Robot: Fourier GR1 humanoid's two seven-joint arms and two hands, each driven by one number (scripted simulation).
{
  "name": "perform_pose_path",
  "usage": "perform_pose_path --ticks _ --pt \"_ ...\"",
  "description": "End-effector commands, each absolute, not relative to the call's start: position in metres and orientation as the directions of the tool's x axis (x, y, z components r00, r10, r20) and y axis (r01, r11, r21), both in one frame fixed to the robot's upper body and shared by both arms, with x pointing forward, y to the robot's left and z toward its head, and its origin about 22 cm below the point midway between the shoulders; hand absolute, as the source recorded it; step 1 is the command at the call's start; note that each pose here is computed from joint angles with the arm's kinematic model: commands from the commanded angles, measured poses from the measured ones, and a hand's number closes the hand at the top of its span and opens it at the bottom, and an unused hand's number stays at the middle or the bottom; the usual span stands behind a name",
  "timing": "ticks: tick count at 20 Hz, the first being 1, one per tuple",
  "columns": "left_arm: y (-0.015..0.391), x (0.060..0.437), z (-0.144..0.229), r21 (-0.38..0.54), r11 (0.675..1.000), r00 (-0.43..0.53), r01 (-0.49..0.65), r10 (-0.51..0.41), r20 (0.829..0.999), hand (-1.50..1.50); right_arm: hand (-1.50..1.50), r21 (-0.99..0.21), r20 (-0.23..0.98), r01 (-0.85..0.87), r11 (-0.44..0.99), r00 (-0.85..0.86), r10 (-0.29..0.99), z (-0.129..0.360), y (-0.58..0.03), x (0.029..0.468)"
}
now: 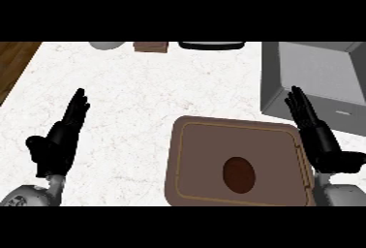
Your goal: Pick the cupcake from the tray and place it in the cardboard box
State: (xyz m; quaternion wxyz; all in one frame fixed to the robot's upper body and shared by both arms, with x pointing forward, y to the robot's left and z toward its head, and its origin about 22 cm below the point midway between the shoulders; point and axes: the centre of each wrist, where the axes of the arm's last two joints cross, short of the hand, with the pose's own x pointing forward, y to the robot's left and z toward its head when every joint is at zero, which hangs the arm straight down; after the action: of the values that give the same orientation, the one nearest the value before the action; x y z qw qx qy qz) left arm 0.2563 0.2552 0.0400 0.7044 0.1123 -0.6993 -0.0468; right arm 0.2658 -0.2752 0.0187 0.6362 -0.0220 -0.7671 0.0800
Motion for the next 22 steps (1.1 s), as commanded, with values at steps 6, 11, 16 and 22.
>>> perform_pose_path --ticks 6,11,16,22 --pt "0.311 0.240 0.018 0.460 0.878 0.129 -0.134 -0.444 0.886 0.00 -1.50 -0.217 0.784 0.488 0.845 -0.429 0.449 0.008 -0.332 0.174" --pt "0.308 0.229 0.001 0.450 0.889 0.171 -0.086 -0.432 0.885 0.00 -1.50 -0.139 0.768 0.804 0.578 -0.281 0.576 -0.033 -0.339 0.116" --pt "0.304 0.232 0.004 0.456 0.888 0.137 -0.049 -0.446 0.884 0.00 -1.50 -0.389 0.578 0.738 0.552 -0.272 0.770 -0.050 -0.319 0.050" --pt "0.302 0.242 0.005 0.451 0.892 0.091 -0.036 -0.447 0.890 0.00 -1.50 -0.585 0.557 0.674 0.451 -0.071 0.828 -0.059 -0.270 -0.015"
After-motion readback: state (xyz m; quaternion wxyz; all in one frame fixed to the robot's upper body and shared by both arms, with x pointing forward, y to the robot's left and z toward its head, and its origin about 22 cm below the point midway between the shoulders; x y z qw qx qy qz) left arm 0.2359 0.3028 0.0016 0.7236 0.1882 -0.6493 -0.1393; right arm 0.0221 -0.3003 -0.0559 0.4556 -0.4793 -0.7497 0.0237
